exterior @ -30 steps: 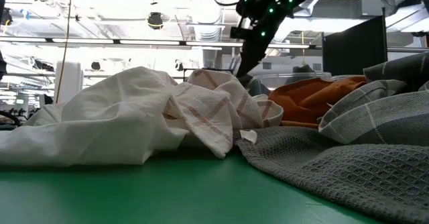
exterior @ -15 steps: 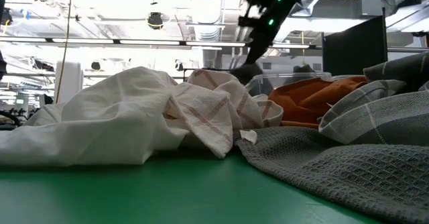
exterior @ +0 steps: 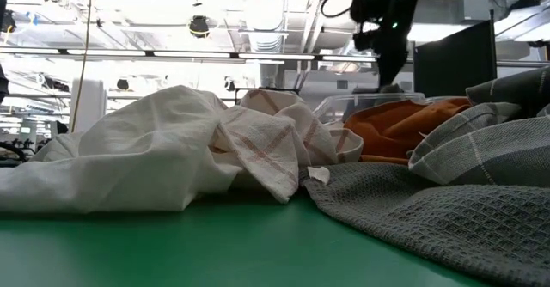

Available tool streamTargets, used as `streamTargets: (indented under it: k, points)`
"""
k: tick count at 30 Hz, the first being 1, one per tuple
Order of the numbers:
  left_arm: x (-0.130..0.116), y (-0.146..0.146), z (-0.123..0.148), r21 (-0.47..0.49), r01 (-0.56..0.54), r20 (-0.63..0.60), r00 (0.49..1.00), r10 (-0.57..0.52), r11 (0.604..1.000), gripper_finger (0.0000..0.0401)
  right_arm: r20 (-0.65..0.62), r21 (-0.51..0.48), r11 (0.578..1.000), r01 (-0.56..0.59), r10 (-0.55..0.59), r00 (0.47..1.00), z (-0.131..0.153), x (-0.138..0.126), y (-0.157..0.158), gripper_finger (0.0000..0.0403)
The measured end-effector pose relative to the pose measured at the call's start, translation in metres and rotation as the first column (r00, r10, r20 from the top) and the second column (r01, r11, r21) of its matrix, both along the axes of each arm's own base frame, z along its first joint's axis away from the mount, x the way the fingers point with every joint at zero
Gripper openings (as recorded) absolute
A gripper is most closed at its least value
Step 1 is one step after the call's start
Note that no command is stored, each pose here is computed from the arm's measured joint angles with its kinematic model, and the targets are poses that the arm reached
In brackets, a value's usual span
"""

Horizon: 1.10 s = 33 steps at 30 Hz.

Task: Sort towels by color in basket
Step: Put the left dark gray towel into the left transparent bin

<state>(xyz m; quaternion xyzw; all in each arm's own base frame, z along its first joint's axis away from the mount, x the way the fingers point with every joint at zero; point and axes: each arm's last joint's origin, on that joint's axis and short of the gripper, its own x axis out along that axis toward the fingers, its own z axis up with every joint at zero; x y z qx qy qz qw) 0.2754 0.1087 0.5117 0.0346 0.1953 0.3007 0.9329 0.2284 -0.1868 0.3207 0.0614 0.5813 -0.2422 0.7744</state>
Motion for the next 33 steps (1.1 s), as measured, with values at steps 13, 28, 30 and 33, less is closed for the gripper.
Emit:
streamTargets:
  k: [13, 28, 30, 33]
  points:
    - [0.025, -0.017, -0.027, 0.022, 0.070, -0.068, 0.995, -0.068, 0.997, 0.0219, 0.004, 0.074, 0.977, -0.202, 0.202, 0.979, -0.114, 0.040, -0.035, 0.0021]
    - [-0.020, -0.030, 0.004, 0.068, -0.007, 0.037, 0.999, 0.004, 0.998, 0.0219, 0.002, 0.055, 0.983, -0.173, 0.173, 0.985, -0.061, 0.028, -0.031, 0.0125]
    - [-0.027, -0.031, 0.008, 0.076, -0.015, 0.050, 0.999, 0.012, 0.997, 0.0219, 0.033, 0.029, 0.987, -0.156, 0.155, 0.987, -0.043, 0.023, -0.026, 0.0156]
    - [-0.037, -0.033, 0.013, 0.085, -0.037, 0.064, 0.997, 0.031, 0.996, 0.0219, 0.033, 0.047, 0.992, -0.120, 0.119, 0.992, -0.019, 0.010, -0.015, 0.0204]
